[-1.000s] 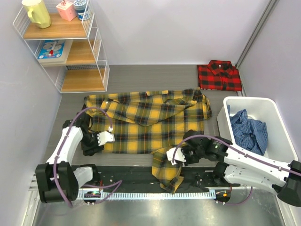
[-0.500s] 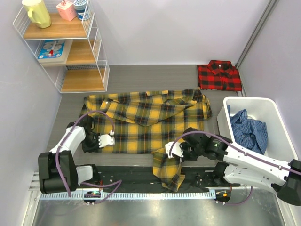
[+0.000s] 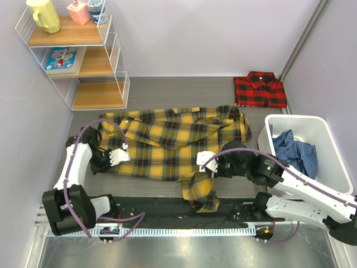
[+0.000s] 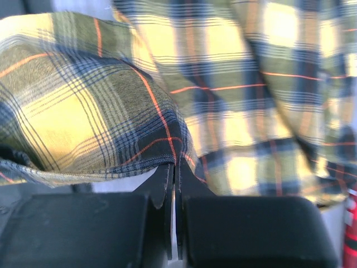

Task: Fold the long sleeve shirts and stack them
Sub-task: Fold the shirt

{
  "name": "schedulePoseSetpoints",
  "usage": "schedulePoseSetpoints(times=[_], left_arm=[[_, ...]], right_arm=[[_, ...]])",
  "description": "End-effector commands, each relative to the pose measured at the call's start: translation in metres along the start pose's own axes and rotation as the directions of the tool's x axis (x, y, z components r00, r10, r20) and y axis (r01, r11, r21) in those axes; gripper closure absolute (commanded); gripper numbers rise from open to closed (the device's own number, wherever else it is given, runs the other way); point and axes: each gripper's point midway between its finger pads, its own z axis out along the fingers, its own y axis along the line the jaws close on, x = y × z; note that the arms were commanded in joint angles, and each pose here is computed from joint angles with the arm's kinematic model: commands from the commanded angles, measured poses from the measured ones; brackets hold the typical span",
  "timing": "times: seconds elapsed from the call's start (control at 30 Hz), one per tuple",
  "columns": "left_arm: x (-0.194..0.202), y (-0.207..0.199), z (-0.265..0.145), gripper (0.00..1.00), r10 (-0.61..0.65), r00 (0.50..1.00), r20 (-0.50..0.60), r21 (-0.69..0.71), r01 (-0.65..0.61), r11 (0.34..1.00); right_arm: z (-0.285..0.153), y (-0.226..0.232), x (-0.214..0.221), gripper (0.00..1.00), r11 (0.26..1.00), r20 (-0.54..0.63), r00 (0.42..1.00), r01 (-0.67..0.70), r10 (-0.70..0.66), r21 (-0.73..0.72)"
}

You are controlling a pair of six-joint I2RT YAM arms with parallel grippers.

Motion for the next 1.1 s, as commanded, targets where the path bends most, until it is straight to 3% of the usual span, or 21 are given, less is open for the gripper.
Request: schedulePoseSetpoints(times=[0.0, 0.37, 0.63, 0.83, 1.07], left_arm=[[-0.008, 0.010, -0.018, 1.00, -0.044, 0.997, 0.067, 0.016, 0.043, 0.999], [-0.042, 0.109, -0.051, 1.00, -0.216, 0.949, 0.230, -0.079, 0.239, 0.968], [-0.041, 0.178, -0.043, 1.00, -0.277, 0.939, 0.203, -0.118, 0.304, 0.945], [-0.041, 0.210, -0.034, 1.00, -0.295, 0.937, 0.190, -0.132, 0.322, 0.938], [-0.045, 0.221, -0.011, 0.99, -0.277, 0.950, 0.146, -0.101, 0.292, 0.951]], right_arm=[[-0.019, -0.040, -0.015, 0.99, 0.985, 0.009, 1.000, 0.026, -0.028, 0.168], [-0.018, -0.167, -0.034, 0.99, 0.969, 0.039, 0.999, 0.012, -0.022, 0.246], [0.008, -0.229, -0.038, 0.99, 0.972, 0.033, 0.996, 0.068, -0.078, 0.225], [0.032, -0.262, -0.020, 0.99, 0.977, 0.006, 0.998, 0.055, -0.057, 0.205], [0.056, -0.261, 0.001, 0.99, 0.988, -0.024, 0.999, 0.036, -0.032, 0.151]])
